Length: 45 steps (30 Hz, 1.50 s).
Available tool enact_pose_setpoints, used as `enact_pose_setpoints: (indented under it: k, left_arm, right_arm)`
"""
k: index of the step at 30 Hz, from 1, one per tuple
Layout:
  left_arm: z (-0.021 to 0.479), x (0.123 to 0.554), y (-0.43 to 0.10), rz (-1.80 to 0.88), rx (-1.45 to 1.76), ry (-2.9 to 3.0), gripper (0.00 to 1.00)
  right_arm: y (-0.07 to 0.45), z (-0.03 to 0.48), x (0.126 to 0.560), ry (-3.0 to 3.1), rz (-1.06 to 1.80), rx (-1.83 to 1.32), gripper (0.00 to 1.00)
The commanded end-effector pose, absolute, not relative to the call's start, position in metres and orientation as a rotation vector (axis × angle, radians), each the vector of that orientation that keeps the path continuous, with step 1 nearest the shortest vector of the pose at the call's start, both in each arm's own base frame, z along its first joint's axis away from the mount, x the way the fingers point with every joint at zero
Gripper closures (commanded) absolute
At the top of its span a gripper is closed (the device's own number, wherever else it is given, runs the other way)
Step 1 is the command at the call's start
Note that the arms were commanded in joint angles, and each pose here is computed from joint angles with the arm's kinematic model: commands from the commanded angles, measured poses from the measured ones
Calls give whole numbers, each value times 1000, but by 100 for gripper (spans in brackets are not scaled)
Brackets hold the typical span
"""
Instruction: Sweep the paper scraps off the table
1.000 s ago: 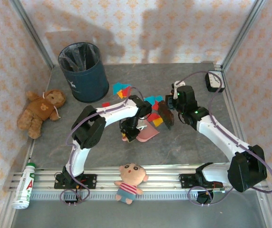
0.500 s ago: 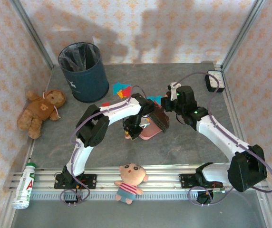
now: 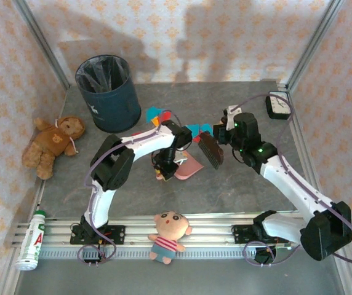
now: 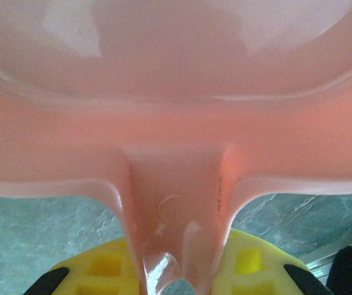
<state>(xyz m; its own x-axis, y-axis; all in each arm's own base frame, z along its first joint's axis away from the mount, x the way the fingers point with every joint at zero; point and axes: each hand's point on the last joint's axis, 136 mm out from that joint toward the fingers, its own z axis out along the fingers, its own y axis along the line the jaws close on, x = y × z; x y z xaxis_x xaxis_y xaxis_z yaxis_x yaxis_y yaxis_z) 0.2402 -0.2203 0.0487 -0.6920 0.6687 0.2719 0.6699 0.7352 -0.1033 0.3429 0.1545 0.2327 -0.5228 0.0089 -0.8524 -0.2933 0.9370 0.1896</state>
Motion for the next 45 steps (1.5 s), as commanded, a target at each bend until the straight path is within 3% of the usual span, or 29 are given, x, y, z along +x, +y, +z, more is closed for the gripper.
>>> enact_pose_setpoints:
  k: [1,9,26,36,45]
  left_arm:
    - [58,239,-212,18,-1023,-2672,100]
    - [56,249,-203,7,-954,-2713,100]
    - [46,267,-213,18,-895,-2720,100]
    - [41,272,-219,26,-897,-2700,100]
    - [40,277,-221,18,-913,-2687,100]
  right_arm:
    - [136,258,354,1982,298,-81,100]
    - [100,282,383,1891,66,69,100]
    - [109,253,455,1905,-5,-14,100]
    - [153,216,448,2007,185,-250,100]
    - [176,192,413,2104,266,-424,100]
